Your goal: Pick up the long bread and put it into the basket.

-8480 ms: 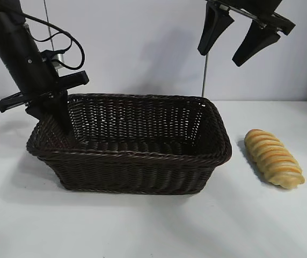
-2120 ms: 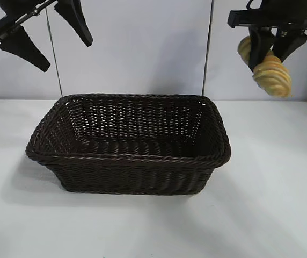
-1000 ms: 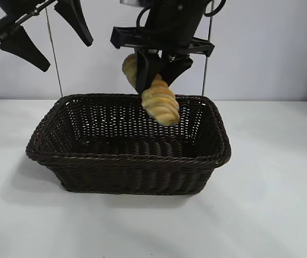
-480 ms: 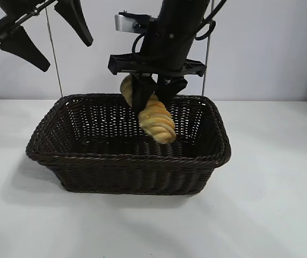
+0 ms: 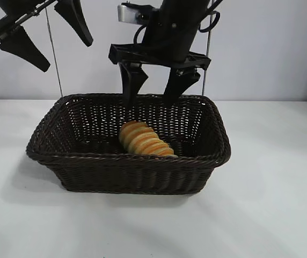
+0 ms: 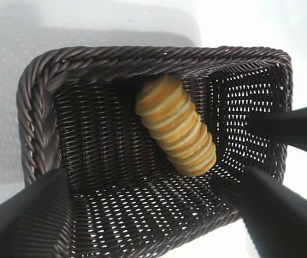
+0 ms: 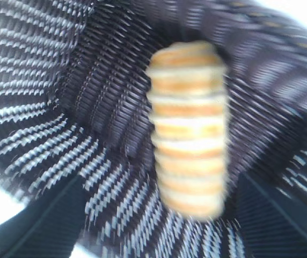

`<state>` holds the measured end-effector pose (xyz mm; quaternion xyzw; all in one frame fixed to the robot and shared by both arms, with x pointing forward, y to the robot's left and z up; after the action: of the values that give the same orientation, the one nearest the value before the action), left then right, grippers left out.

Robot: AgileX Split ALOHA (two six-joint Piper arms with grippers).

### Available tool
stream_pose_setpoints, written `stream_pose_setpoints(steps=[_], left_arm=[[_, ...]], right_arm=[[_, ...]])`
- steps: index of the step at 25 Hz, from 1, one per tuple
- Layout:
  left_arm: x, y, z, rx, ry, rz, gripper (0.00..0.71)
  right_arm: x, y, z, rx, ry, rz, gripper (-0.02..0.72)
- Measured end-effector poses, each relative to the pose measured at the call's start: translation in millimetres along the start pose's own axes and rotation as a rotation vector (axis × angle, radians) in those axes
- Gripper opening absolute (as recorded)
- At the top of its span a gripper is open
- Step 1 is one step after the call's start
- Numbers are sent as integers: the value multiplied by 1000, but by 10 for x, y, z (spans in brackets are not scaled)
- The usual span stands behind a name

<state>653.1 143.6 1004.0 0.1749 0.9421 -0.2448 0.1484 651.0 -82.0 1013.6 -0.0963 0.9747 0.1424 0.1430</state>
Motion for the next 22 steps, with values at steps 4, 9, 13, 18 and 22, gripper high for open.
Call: stream_pose_setpoints(steps=[4, 9, 13, 18, 22], left_arm=[[0, 0, 0, 0, 0, 0, 624], [3, -1, 0, 1, 2, 0, 624], [4, -1, 0, 1, 3, 0, 624], [6, -2, 0, 1, 4, 0, 624], [6, -2, 0, 1, 4, 0, 624]], right_arm=[[-206, -259, -246, -2, -73, 62, 570], [-319, -592, -380, -23, -107, 168, 570], [-332, -666, -399, -25, -110, 187, 570], [-328, -621, -394, -39, -107, 186, 570], [-328, -621, -394, -39, -107, 186, 570]])
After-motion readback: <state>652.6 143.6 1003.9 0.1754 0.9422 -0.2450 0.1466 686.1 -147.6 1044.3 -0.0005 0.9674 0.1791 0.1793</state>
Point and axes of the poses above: a point on each arm's last joint axis where the gripper is mounted, z pointing out along that axis toward the gripper, y along the wrist's bending axis when the last joint is at zero, x = y × z, the point moved 7 cm from there along z, pointing out along that axis toward the gripper, and after that the axes turned 15 degrees about z, right-handed, at the moved point
